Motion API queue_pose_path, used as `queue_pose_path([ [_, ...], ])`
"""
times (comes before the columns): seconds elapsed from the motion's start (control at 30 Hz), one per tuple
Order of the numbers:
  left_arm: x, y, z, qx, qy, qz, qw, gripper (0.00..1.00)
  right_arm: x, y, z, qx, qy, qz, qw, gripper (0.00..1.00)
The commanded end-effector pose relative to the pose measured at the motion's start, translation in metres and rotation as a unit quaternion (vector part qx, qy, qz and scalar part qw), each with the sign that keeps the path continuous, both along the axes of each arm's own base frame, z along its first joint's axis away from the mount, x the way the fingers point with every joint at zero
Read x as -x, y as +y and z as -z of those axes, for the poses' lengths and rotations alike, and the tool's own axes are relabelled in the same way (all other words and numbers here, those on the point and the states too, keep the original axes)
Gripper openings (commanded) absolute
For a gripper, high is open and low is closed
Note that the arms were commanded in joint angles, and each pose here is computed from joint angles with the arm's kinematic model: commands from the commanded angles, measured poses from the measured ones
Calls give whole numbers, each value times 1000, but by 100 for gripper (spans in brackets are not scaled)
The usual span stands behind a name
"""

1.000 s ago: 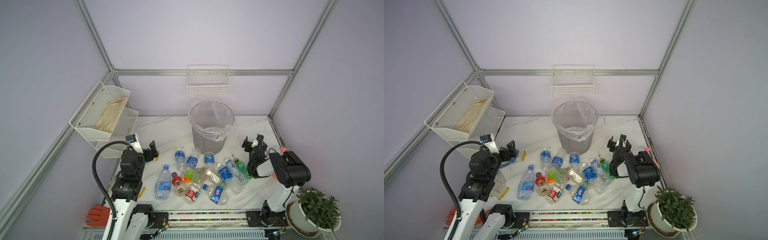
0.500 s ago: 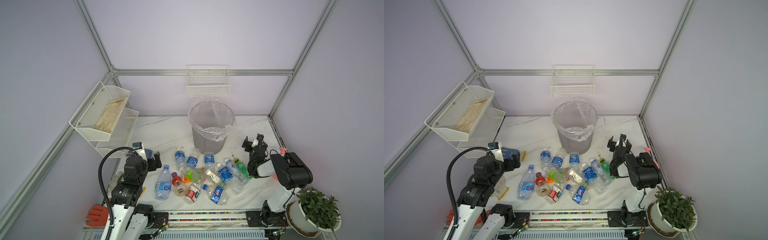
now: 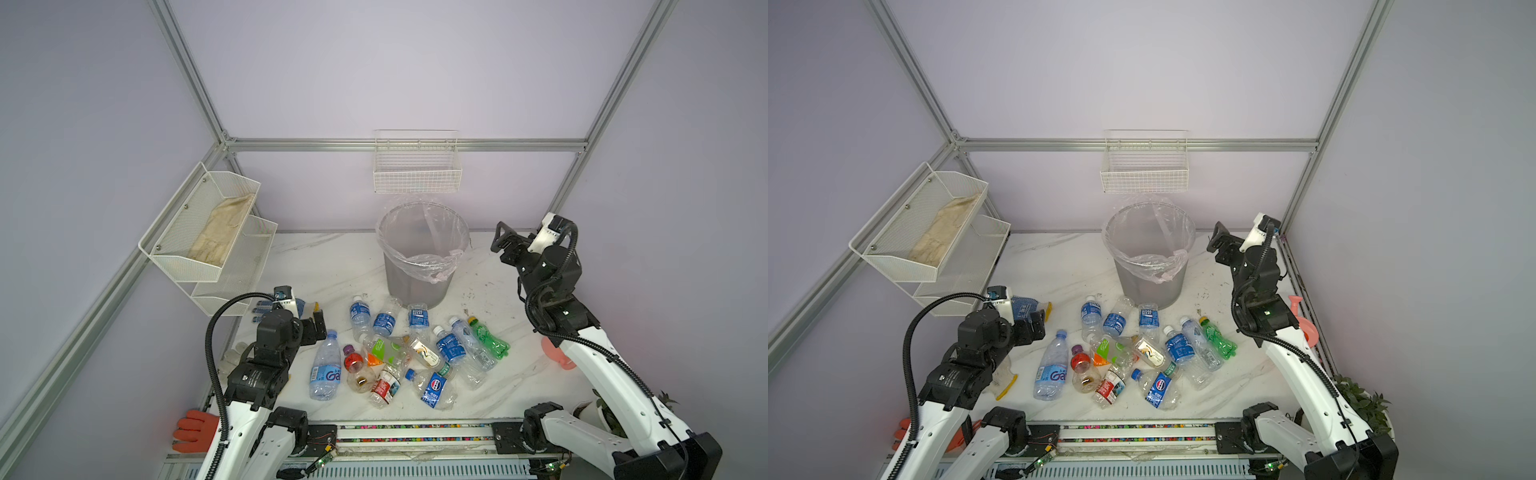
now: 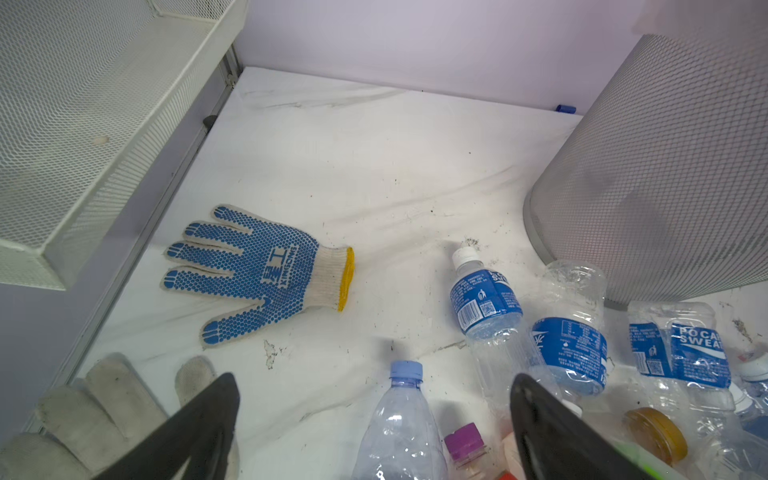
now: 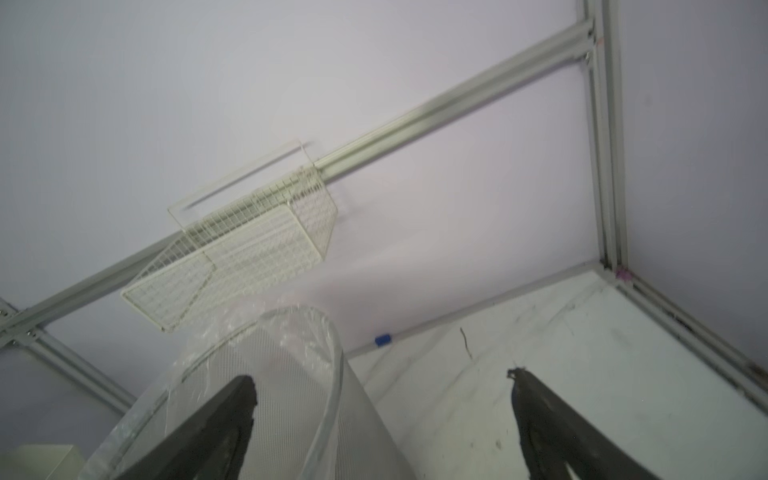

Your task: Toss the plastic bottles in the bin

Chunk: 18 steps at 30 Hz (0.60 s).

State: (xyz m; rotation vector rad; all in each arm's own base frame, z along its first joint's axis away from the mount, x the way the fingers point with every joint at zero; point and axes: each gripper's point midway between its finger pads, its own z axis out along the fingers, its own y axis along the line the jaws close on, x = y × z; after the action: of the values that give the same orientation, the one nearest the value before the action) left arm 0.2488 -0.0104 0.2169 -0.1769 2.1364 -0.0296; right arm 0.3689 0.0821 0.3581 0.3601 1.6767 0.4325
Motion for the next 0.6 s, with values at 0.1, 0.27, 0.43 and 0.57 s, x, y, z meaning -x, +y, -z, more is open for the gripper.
queue_pose_path([
  [0.1,-1,-7,-3,9,2,8,1000,100,64,33,97,-11,210,-55,976,97],
  [0.27,-1,-8,-2,8,3,10,1000,100,89,66,115,32,262,-146,953,97],
  [0.43,0,-7,-3,8,1,9,1000,100,107,88,127,70,268,-179,944,97],
  [0.57,0,-7,-3,7,1,10,1000,100,121,115,144,102,287,-216,928,96],
])
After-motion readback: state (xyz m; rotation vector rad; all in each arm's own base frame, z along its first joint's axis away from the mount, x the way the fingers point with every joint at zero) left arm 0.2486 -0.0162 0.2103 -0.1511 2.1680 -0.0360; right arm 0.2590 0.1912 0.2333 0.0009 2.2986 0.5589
